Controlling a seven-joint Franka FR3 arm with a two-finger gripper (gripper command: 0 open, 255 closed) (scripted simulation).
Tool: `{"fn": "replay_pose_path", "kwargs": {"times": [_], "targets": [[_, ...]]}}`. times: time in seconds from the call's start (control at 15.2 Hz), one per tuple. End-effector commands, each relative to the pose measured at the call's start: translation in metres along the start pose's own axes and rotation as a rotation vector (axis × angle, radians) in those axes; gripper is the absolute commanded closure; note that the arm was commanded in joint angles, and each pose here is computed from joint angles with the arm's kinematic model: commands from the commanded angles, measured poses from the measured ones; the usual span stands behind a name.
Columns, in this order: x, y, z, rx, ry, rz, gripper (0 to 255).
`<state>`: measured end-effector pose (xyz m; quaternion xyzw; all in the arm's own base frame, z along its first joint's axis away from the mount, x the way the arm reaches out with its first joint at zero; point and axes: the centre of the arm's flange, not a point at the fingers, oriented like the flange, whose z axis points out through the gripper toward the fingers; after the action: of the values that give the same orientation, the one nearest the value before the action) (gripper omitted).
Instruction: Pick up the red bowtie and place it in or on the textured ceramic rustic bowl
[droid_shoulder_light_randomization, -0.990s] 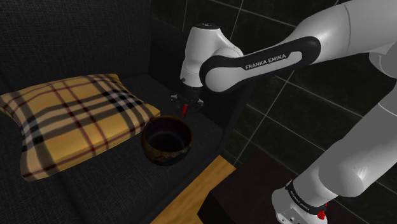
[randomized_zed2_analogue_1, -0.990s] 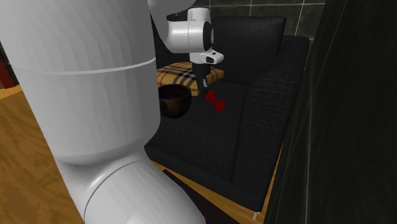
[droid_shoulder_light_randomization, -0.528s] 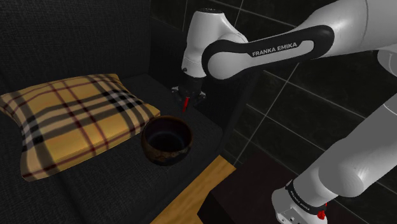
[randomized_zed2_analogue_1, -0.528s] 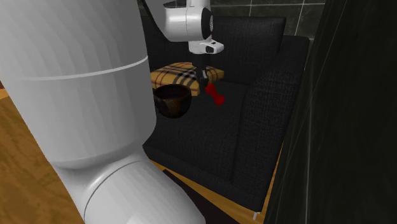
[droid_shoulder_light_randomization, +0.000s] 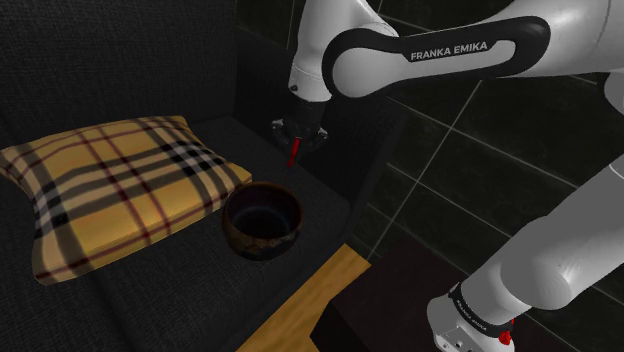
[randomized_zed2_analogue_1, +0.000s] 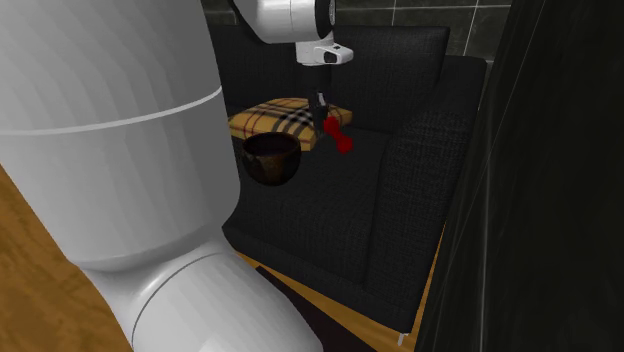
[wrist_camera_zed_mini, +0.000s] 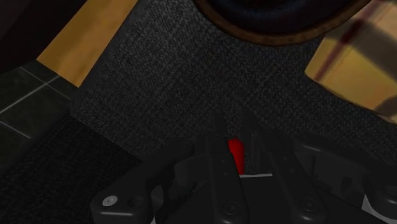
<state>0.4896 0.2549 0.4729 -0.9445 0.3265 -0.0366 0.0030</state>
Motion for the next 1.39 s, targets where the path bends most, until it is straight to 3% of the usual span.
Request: {"fn": "replay_pose_path", "kwargs": {"times": [0.0, 0.46, 1.32], "targets": [[0.002, 0.000, -0.011, 0.000, 0.000, 0.000, 255], [0.004, -0.001, -0.045, 0.000, 0.000, 0.000, 255], [-0.149, -0.082, -0.059, 0.000, 0.000, 0.000, 255]]}}
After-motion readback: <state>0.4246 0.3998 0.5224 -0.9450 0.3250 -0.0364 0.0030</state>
